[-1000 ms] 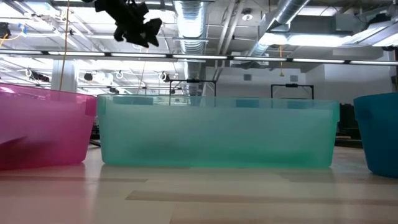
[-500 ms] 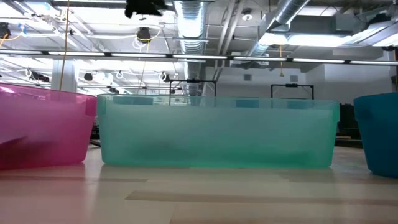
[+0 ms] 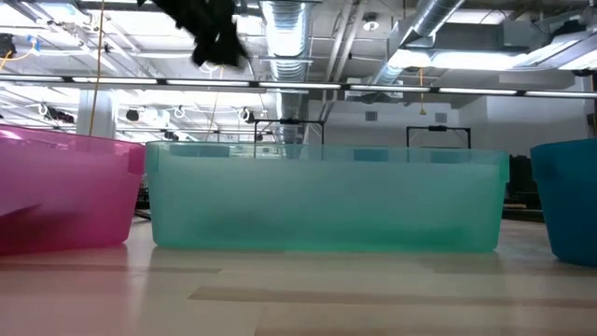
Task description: Sort silverware by color (type)
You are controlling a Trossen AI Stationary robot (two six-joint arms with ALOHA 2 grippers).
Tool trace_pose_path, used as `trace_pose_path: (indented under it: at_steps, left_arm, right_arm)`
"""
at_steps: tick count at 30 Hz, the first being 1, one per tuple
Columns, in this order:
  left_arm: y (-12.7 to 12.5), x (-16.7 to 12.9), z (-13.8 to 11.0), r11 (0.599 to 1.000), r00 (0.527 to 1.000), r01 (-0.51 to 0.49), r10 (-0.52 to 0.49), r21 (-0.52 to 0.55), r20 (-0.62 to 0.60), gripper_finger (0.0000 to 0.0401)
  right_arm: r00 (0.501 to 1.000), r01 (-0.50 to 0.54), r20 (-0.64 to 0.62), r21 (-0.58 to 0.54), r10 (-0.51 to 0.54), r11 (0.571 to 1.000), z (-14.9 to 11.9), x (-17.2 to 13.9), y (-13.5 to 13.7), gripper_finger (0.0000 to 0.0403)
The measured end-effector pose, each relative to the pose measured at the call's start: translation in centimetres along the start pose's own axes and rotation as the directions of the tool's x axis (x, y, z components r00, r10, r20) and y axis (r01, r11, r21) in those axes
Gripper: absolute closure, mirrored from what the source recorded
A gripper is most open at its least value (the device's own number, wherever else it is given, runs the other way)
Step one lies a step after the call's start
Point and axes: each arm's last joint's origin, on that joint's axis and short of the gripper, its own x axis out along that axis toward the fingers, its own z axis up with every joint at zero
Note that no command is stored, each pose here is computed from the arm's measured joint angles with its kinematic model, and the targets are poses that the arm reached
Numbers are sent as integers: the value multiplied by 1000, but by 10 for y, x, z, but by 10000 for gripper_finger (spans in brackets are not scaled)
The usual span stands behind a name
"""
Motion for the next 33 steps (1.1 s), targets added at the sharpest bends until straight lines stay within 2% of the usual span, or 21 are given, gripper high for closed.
trace_pose_path:
  at_steps: [3,5,7,9,11,13,15,18,20,24,29,33]
  left_arm:
    - [6,15,-17,985,968,-165,171,47,-184,221]
    - [9,27,-27,975,938,-203,221,92,-266,221]
    - [14,39,-38,974,931,-191,219,123,-293,221]
    - [20,51,-52,982,937,-149,179,120,-302,221]
    - [28,63,-66,986,947,-130,156,107,-281,221]
    - [36,72,-79,985,952,-147,167,94,-257,221]
    - [45,78,-93,982,948,-169,187,88,-256,221]
    - [54,86,-117,981,909,-178,194,77,-368,221]
    - [56,87,-130,983,862,-172,180,60,-474,221]
    - [54,88,-143,978,795,-205,188,36,-577,221]
    - [47,92,-147,972,799,-231,214,42,-562,221]
    - [43,97,-151,971,826,-236,213,22,-521,221]
  right_arm:
    - [972,194,-132,2,-192,981,-9,10,-8,235]
    - [947,270,-171,-26,-271,962,-12,17,-15,235]
    - [946,298,-119,-34,-300,954,-7,20,-25,235]
    - [954,280,-100,-36,-282,959,-6,22,-34,235]
    - [976,212,-49,-26,-213,977,-3,24,-41,235]
    - [991,132,-18,-28,-133,991,-2,24,-46,235]
    - [996,94,4,-37,-94,995,-2,25,-51,235]
    - [994,105,0,-26,-105,994,-3,25,-57,235]
    - [993,120,-8,-3,-120,993,-5,25,-61,235]
    - [991,134,-30,34,-133,990,-8,27,-70,235]
    - [989,143,-48,19,-142,990,-10,38,-77,235]
    - [988,155,-34,81,-153,985,-11,34,-83,235]
